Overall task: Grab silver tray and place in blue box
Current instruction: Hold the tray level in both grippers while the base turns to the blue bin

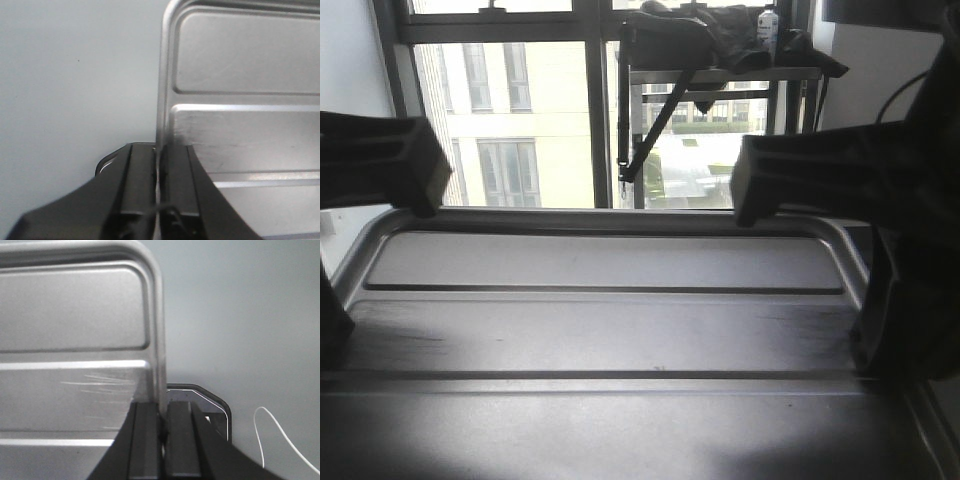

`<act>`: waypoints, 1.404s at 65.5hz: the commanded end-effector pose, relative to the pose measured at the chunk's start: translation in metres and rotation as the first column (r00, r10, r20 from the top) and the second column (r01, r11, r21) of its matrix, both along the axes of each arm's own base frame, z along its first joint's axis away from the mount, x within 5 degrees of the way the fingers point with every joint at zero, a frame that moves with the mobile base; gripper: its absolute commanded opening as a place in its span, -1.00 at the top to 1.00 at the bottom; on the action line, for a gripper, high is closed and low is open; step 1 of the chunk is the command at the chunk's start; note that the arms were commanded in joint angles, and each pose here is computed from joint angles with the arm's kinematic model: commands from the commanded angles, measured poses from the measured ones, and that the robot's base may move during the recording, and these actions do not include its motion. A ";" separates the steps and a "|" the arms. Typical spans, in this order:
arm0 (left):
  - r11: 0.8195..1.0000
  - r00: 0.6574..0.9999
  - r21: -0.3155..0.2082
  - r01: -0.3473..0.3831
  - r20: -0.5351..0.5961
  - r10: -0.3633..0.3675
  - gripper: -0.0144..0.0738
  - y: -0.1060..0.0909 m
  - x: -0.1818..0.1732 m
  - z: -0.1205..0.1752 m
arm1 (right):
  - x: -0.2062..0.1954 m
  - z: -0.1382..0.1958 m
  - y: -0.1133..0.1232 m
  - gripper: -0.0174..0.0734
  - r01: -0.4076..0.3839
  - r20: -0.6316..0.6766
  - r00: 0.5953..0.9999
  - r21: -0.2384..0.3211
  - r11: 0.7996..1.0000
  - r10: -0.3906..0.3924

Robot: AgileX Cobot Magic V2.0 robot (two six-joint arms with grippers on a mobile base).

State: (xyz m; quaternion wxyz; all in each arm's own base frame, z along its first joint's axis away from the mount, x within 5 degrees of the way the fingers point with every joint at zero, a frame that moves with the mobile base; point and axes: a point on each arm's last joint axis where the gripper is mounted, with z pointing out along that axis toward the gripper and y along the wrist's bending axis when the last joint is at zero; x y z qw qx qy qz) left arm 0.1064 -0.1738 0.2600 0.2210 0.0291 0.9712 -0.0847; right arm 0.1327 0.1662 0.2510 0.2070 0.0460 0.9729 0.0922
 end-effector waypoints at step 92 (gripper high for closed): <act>0.999 0.999 -0.032 0.009 0.043 -0.008 0.69 0.000 0.000 0.012 | 0.003 0.014 -0.001 0.49 -0.016 0.063 0.998 0.025 1.000 0.015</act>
